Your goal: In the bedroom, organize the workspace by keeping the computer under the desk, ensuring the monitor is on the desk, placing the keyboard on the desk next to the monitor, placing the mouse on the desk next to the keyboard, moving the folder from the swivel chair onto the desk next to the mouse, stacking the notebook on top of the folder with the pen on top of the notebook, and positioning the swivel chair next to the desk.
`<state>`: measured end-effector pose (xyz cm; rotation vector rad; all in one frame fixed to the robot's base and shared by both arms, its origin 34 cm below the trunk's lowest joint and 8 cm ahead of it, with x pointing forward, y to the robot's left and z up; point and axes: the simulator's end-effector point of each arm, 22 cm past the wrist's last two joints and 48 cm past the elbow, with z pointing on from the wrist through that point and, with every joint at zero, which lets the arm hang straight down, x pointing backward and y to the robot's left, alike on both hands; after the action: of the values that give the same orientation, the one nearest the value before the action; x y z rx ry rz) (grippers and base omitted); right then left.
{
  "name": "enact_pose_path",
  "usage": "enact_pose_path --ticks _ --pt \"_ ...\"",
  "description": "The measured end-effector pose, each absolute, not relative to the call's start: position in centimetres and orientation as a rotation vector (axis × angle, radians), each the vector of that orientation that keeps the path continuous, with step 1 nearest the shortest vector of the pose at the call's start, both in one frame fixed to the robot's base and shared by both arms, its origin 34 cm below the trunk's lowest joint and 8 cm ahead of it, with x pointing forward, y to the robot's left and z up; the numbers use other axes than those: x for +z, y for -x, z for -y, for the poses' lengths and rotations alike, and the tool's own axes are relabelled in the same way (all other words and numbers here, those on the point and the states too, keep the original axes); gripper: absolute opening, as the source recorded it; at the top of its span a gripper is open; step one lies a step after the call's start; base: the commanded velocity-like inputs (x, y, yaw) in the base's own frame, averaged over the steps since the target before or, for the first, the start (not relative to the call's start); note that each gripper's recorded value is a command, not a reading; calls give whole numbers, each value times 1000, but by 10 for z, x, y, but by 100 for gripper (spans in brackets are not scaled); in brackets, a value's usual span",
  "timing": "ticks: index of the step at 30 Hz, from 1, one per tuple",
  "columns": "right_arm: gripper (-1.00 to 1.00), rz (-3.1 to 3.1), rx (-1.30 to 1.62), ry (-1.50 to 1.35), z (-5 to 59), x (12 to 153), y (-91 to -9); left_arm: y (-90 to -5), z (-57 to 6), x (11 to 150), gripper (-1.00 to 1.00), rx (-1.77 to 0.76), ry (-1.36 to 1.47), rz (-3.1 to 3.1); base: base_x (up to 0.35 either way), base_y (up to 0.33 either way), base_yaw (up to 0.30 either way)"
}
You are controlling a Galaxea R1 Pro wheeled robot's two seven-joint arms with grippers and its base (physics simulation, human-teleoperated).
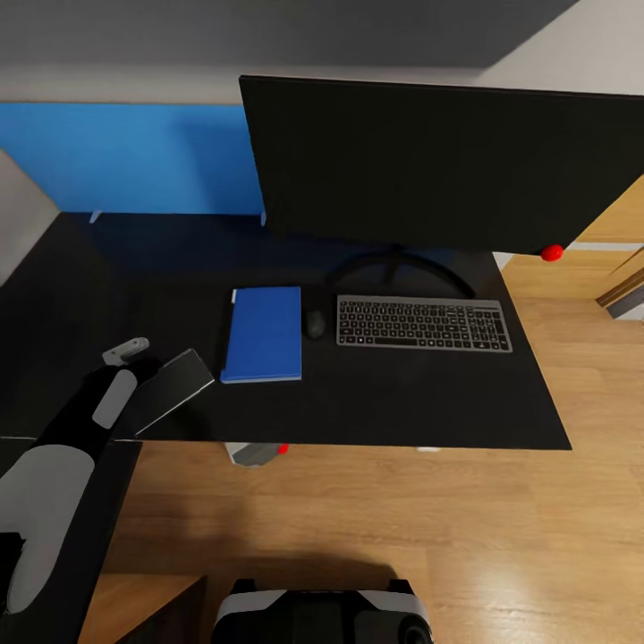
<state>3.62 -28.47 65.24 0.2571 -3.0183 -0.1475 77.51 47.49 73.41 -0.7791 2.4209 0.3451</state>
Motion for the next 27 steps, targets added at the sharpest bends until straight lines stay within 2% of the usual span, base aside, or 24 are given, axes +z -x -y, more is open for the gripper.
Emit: enact_pose_path --ticks 21,27 --pt "100 3021 -149 -258 284 652 -37 -774 -476 734 100 347 781 -2421 -16 0 0" --pt "100 3020 -149 -257 284 652 -37 -774 -476 734 100 344 783 -2421 -157 0 0"
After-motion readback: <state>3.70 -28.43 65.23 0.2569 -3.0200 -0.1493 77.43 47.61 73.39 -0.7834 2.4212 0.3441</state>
